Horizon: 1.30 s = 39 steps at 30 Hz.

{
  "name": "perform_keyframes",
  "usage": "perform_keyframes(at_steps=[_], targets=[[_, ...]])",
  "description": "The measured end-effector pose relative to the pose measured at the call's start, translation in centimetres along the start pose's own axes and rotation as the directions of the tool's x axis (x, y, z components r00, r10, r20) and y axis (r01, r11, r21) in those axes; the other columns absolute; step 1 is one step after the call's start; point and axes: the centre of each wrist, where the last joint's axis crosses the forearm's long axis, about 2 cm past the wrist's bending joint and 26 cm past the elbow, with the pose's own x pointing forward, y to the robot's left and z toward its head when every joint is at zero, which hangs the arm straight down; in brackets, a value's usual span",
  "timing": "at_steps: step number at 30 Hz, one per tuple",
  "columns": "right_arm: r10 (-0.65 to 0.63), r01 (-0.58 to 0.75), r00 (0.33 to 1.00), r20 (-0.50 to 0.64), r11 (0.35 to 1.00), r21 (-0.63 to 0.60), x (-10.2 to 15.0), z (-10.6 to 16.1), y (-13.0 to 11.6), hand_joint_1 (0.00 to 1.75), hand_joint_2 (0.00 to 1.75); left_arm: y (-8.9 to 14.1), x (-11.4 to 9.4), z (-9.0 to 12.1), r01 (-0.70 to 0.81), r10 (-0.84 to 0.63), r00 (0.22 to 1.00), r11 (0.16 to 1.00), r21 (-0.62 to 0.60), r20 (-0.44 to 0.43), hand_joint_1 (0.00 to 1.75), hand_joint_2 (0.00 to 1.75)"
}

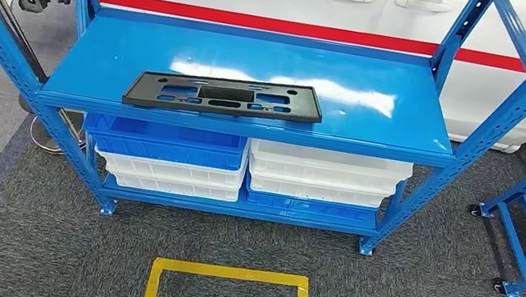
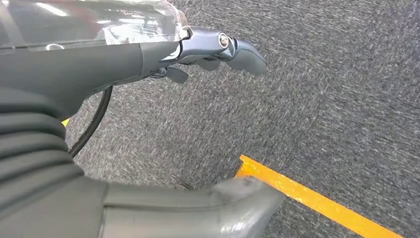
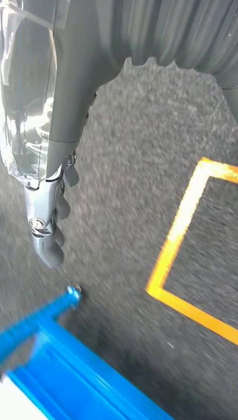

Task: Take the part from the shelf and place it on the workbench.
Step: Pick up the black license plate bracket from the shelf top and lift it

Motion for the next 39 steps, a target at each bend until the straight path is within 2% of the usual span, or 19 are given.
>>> perform_keyframes(at_steps=[3, 6, 8, 11, 13, 15, 17, 22, 26, 33, 39], targets=[[0.007, -0.007, 1.0, 0.008, 1.0, -0.008, -0.2, 0.1, -0.3, 0.0, 1.75, -0.1, 0.1, 0.1, -0.004, 0.004, 1.0, 1.0, -0.001, -0.001, 0.0, 0.0], [0.023, -0.019, 0.992, 0.127, 0.999, -0.03, 0.9, -0.3, -1.0, 0.0, 1.75, -0.2, 0.0, 0.1, 0.003, -0.002, 1.0, 1.0, -0.021, 0.01, 0.0, 0.0], [-0.05, 0.066, 0.975, 0.215, 0.995, -0.071, 3.8, -2.0, -1.8, 0.0, 1.75, 0.1, 0.0, -0.1, 0.028, -0.025, 0.999, 0.997, -0.067, 0.043, 0.0, 0.0], [-0.206, 0.245, 0.888, 0.412, 0.968, -0.044, 11.4, -6.4, -4.5, 0.0, 1.75, 0.5, 0.3, -0.6, 0.075, -0.062, 0.994, 0.987, -0.142, 0.094, 0.0, 0.0], [-0.186, 0.242, 0.802, 0.568, 0.97, -0.025, 15.7, -8.1, -6.7, 0.0, 0.87, 0.6, 0.6, -0.9, 0.096, -0.078, 0.991, 0.982, -0.163, 0.11, 0.0, 0.0], [-0.116, 0.22, 0.717, 0.687, 0.973, -0.066, 19.0, -8.4, -8.1, 0.0, 0.87, 0.7, 0.6, -0.9, 0.118, -0.098, 0.988, 0.977, -0.178, 0.118, 0.0, 0.0], [-0.076, 0.214, 0.641, 0.763, 0.973, -0.083, 21.5, -7.8, -8.5, 0.0, 1.75, 0.8, 0.5, -1.0, 0.137, -0.115, 0.986, 0.972, -0.193, 0.121, 0.0, 0.0], [-0.118, 0.223, 0.484, 0.867, 0.975, 0.008, 26.0, -5.4, -7.2, 0.0, 1.75, 0.6, 0.8, -1.0, 0.165, -0.138, 0.982, 0.961, -0.224, 0.129, 0.0, 0.0], [-0.158, 0.209, 0.428, 0.89, 0.975, 0.073, 27.8, -4.4, -6.3, 0.0, 1.75, 0.5, 0.8, -1.0, 0.171, -0.149, 0.983, 0.958, -0.23, 0.109, 0.0, 0.0], [-0.234, 0.194, 0.453, 0.861, 0.968, 0.161, 28.3, -3.4, -5.3, 0.0, 1.75, 0.6, 0.5, -0.8, 0.215, -0.191, 0.974, 0.946, -0.241, 0.118, 0.0, 0.0], [-0.104, 0.057, 0.518, 0.849, 0.995, 0.087, 27.1, -3.5, -5.7, 0.0, 1.75, 0.7, -0.4, -0.5, 0.247, -0.219, 0.967, 0.933, -0.263, 0.132, 0.0, 0.0]])
